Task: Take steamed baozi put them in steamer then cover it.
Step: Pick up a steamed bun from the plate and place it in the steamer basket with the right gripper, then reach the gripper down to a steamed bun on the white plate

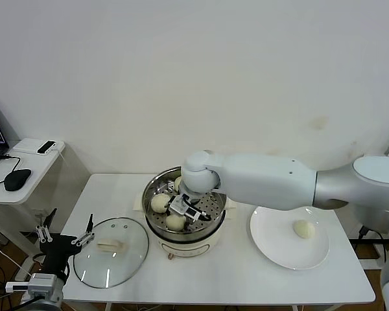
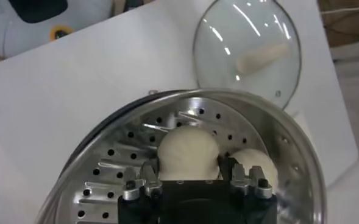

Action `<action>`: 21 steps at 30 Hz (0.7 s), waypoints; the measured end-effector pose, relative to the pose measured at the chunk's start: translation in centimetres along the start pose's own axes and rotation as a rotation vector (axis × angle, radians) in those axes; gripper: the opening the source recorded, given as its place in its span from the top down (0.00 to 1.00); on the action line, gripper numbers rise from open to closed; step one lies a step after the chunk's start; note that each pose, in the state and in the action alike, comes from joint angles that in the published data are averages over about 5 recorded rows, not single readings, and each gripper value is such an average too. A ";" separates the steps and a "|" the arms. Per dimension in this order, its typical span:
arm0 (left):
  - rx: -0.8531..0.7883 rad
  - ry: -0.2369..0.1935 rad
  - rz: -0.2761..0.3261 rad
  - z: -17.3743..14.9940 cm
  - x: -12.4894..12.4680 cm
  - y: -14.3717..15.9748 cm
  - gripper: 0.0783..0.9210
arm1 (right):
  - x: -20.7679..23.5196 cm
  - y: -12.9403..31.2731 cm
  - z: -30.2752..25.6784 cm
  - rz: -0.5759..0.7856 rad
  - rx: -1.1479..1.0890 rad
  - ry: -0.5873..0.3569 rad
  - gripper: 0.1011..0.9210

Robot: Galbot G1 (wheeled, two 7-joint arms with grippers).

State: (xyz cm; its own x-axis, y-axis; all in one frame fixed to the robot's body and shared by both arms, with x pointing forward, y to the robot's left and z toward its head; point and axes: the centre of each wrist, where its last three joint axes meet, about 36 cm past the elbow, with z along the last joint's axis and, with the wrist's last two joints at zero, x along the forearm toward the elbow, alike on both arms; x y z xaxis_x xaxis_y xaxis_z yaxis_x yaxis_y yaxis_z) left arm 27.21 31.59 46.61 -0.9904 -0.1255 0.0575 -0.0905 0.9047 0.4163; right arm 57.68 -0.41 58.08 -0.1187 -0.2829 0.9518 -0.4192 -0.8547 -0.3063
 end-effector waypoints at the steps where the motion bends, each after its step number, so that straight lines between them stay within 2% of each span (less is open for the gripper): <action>1: 0.000 0.000 0.000 0.0 0.0 0.0 0.12 | 0.0 0.0 0.0 -0.003 0.004 -0.001 0.37; 5: 0.000 -0.002 0.000 0.0 0.0 0.0 0.12 | 0.2 0.1 -0.2 -0.005 0.019 -0.005 0.31; 11: -0.001 -0.004 0.001 -0.1 0.0 0.0 0.12 | 1.3 0.1 0.4 0.007 0.024 0.004 0.14; 21: -0.007 -0.017 0.001 -0.4 -0.2 0.2 0.12 | 5.2 0.6 2.8 0.053 -0.056 0.059 0.12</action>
State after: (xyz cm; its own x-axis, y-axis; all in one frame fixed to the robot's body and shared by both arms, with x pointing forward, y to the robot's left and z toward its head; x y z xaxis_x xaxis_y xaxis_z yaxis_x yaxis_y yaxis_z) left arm 27.42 31.61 47.07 -0.9921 -0.1177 0.0426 -0.0889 0.9020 0.4226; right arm 59.35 -3.57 62.82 -0.1945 -0.2997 0.9340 -0.4603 -0.8129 -0.3567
